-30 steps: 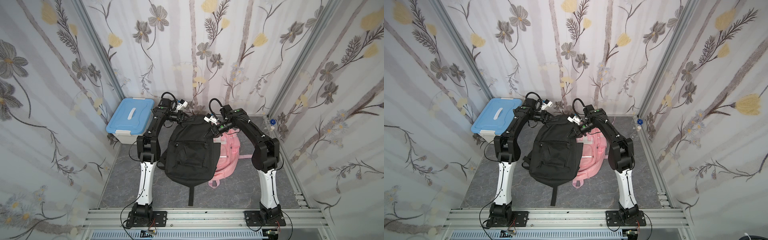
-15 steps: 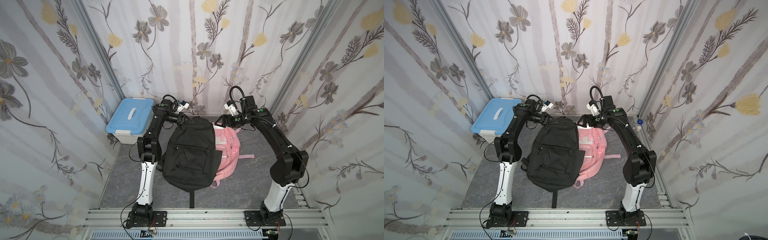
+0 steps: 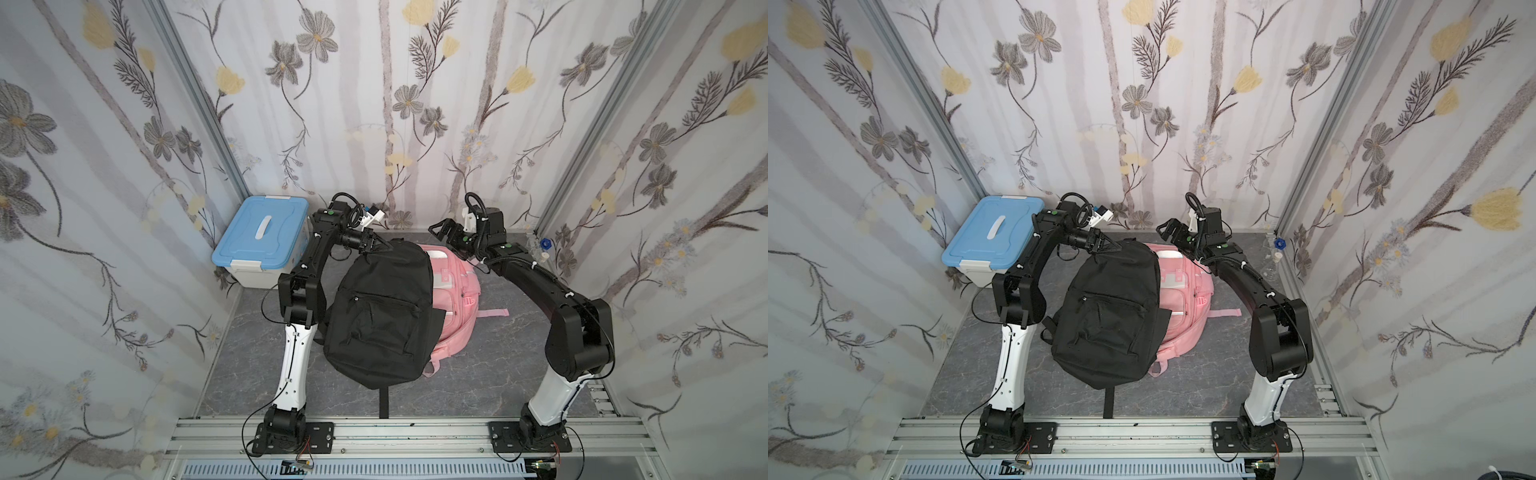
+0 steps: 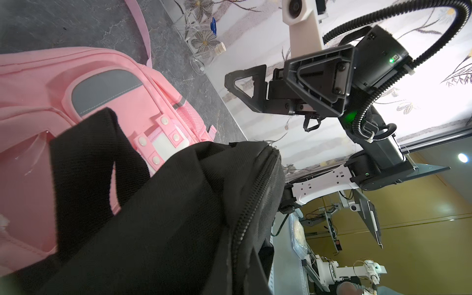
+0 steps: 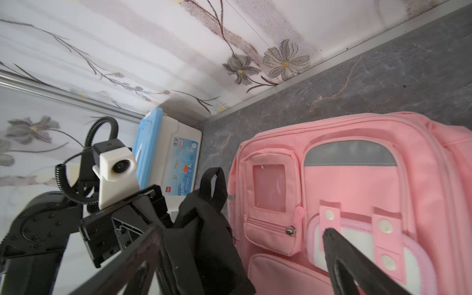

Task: Zip up the backpack
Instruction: Adjust the backpack at the center of the board.

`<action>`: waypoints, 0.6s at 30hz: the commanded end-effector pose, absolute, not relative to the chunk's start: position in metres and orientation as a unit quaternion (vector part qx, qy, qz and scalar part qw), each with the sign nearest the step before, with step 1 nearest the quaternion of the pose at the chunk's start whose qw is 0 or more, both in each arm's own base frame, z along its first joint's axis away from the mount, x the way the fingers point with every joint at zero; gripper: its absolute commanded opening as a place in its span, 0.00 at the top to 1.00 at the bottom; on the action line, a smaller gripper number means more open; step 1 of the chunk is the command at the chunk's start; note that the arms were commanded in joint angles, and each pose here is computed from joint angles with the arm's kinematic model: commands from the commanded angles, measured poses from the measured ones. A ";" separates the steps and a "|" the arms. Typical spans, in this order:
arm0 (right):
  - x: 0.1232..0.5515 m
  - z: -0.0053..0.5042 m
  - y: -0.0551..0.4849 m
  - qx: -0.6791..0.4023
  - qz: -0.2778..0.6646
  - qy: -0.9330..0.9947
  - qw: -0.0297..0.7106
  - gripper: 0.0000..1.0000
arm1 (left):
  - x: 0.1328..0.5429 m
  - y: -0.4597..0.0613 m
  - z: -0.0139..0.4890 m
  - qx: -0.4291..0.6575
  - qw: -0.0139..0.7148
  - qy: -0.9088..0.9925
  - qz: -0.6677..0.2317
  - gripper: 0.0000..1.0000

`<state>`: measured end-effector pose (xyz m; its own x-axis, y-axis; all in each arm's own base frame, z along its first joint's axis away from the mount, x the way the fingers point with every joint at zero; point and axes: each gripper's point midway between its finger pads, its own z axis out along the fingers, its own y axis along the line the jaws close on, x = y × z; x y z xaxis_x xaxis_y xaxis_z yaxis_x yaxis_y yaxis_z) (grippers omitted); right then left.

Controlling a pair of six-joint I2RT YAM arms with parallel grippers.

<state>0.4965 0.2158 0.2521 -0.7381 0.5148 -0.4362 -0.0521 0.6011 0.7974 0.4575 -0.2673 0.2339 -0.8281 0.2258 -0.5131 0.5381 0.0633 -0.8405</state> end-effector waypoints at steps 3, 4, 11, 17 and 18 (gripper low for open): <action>0.511 0.276 0.250 0.166 0.499 0.780 0.339 0.01 | 0.460 -0.268 0.240 0.263 0.126 0.712 -0.639 1.00; 0.510 0.274 0.255 0.162 0.500 0.781 0.338 0.01 | 0.459 -0.268 0.240 0.264 0.127 0.711 -0.639 1.00; 0.507 0.262 0.280 0.138 0.503 0.794 0.313 0.07 | 0.462 -0.268 0.241 0.263 0.129 0.712 -0.638 1.00; 0.491 0.268 0.284 0.113 0.512 0.798 0.297 0.30 | 0.466 -0.267 0.237 0.258 0.128 0.715 -0.637 1.00; 0.489 0.268 0.285 0.111 0.513 0.799 0.294 0.36 | 0.466 -0.266 0.237 0.257 0.129 0.716 -0.636 1.00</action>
<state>0.4978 0.2784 0.2587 -0.7845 0.5113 -0.3509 -0.0858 0.4709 0.8780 0.4658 -0.2673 0.2288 -0.8410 0.2159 -0.4960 0.5223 0.0852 -0.8485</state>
